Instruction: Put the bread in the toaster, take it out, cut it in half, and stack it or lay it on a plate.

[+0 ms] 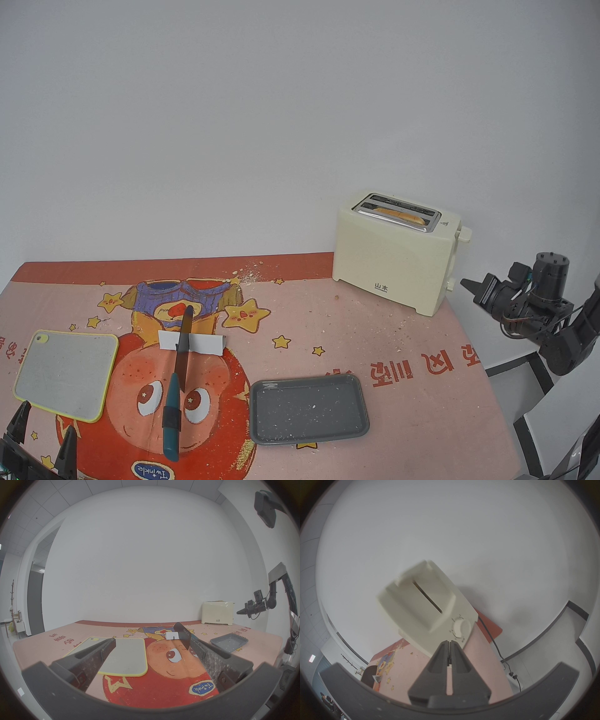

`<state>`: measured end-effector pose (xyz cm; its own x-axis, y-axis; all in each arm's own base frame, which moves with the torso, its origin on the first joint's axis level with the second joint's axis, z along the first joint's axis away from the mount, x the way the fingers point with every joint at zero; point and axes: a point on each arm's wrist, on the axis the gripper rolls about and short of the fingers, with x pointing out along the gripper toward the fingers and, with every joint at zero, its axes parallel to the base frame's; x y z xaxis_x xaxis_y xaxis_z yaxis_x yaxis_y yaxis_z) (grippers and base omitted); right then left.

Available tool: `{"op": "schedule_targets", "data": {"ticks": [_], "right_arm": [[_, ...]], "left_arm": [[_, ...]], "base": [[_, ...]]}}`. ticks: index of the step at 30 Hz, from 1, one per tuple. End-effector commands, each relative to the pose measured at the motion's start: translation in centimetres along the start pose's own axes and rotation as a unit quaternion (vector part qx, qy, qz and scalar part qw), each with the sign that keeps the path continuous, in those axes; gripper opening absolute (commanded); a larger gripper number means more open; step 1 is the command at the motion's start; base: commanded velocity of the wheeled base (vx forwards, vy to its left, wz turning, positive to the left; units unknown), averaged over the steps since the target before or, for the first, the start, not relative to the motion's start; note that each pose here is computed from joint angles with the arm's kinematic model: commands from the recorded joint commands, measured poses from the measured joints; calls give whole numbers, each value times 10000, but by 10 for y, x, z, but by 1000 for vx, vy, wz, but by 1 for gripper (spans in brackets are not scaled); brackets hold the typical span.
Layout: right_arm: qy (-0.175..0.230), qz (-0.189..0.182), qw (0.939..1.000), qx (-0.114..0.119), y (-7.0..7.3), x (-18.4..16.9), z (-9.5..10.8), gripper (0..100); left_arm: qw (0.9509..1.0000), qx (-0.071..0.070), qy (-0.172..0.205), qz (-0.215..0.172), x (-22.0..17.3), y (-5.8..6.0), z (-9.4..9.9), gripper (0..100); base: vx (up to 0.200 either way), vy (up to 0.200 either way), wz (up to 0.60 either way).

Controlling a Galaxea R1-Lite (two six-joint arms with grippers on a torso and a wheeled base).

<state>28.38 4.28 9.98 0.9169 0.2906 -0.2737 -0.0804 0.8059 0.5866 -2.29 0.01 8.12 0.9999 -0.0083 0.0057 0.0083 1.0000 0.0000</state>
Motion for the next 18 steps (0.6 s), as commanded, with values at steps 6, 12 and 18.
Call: {"op": "schedule_targets", "data": {"ticks": [6, 12, 18], "right_arm": [[-840, 225, 9917, -943, 21, -23, 42, 0], [-790, -64, 9918, -1007, 13, 2, 67, 0], [-695, -106, 9928, -972, 16, 17, 81, 0]], "left_arm": [[10000, 0, 67, 3, 1, 0, -5, 100], [10000, 0, 59, 3, 1, 0, -5, 100], [10000, 0, 67, 3, 1, 0, -5, 100]], "base": [[0, 0, 0], [0, 0, 0], [0, 0, 0]]}}
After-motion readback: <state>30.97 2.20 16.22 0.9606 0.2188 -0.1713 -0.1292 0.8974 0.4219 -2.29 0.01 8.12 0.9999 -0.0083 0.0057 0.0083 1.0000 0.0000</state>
